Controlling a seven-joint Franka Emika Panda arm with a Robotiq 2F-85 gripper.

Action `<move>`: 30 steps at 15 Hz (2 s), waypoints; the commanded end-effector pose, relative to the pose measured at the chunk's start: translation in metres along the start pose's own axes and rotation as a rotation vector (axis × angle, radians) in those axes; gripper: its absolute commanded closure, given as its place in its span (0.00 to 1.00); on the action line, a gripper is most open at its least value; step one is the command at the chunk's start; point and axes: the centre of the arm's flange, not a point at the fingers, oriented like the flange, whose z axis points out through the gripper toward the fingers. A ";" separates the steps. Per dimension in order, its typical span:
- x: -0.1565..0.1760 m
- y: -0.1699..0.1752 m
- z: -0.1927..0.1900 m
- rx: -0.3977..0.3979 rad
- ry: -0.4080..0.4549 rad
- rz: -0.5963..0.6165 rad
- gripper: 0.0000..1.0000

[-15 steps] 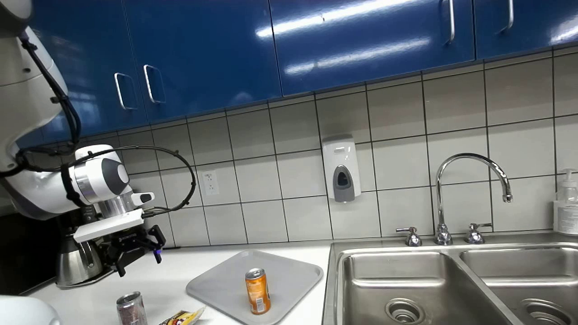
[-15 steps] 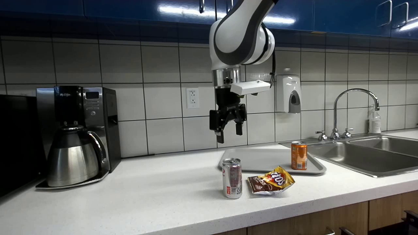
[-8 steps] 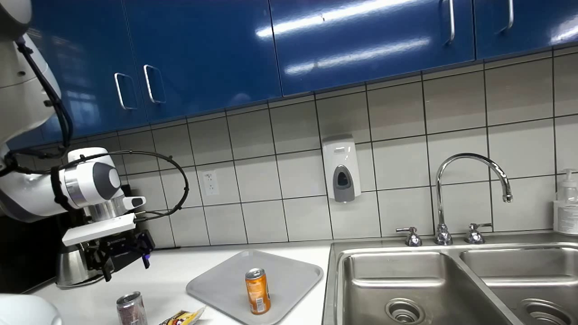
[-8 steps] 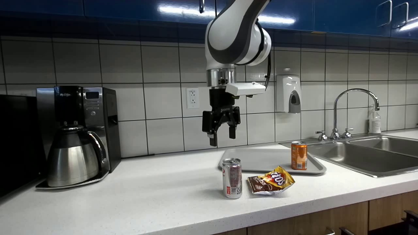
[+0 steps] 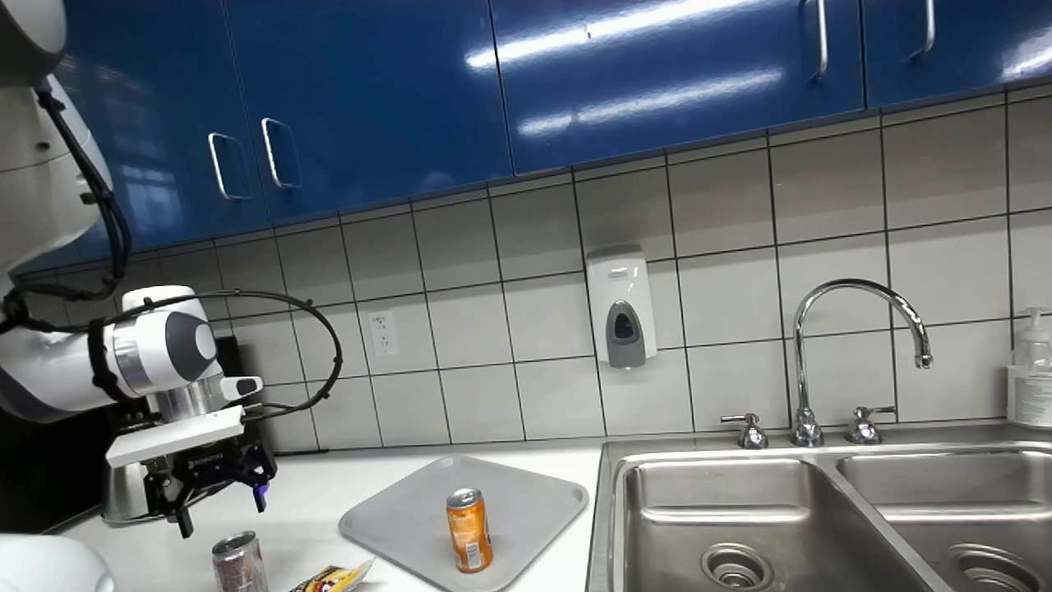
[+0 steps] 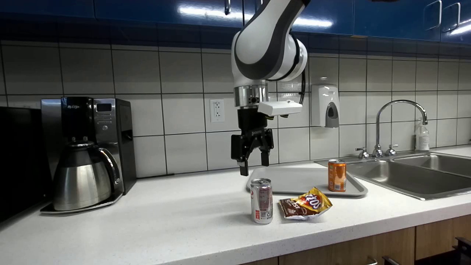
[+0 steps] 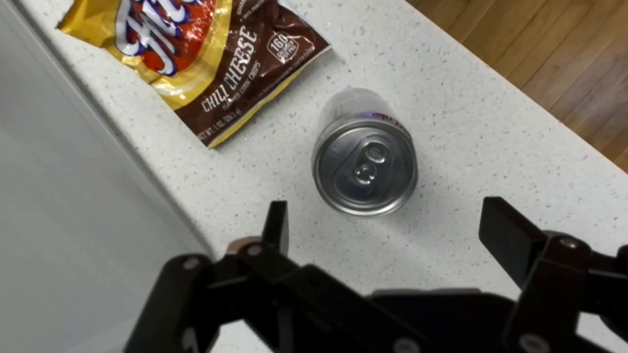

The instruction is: Put the cans on the grey tray

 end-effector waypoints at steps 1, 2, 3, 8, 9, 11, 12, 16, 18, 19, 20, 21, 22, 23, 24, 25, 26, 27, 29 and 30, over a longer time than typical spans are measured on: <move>-0.009 -0.001 0.006 0.025 -0.006 -0.025 0.00; -0.011 -0.002 0.009 0.028 -0.011 -0.031 0.00; -0.012 -0.003 0.011 0.033 -0.015 -0.034 0.00; -0.014 -0.001 0.023 0.032 -0.021 -0.038 0.00; -0.013 -0.001 0.025 0.034 -0.020 -0.038 0.00; -0.011 0.001 0.030 0.033 -0.016 -0.036 0.00; -0.010 0.003 0.032 0.032 -0.016 -0.035 0.00; -0.006 0.008 0.041 0.040 -0.011 -0.032 0.00; -0.004 0.009 0.045 0.043 -0.010 -0.037 0.00; -0.003 0.008 0.048 0.048 -0.010 -0.040 0.00; -0.003 0.007 0.050 0.049 -0.012 -0.047 0.00; -0.002 0.007 0.052 0.052 -0.014 -0.051 0.00; -0.003 0.007 0.053 0.055 -0.015 -0.052 0.00; -0.003 0.007 0.055 0.057 -0.016 -0.052 0.00; -0.003 0.007 0.056 0.058 -0.018 -0.052 0.00; -0.004 0.006 0.057 0.059 -0.020 -0.052 0.00; -0.005 0.006 0.059 0.060 -0.023 -0.052 0.00; -0.005 0.006 0.060 0.063 -0.025 -0.050 0.00; -0.007 0.006 0.061 0.062 -0.030 -0.047 0.00; -0.008 0.007 0.062 0.063 -0.031 -0.045 0.00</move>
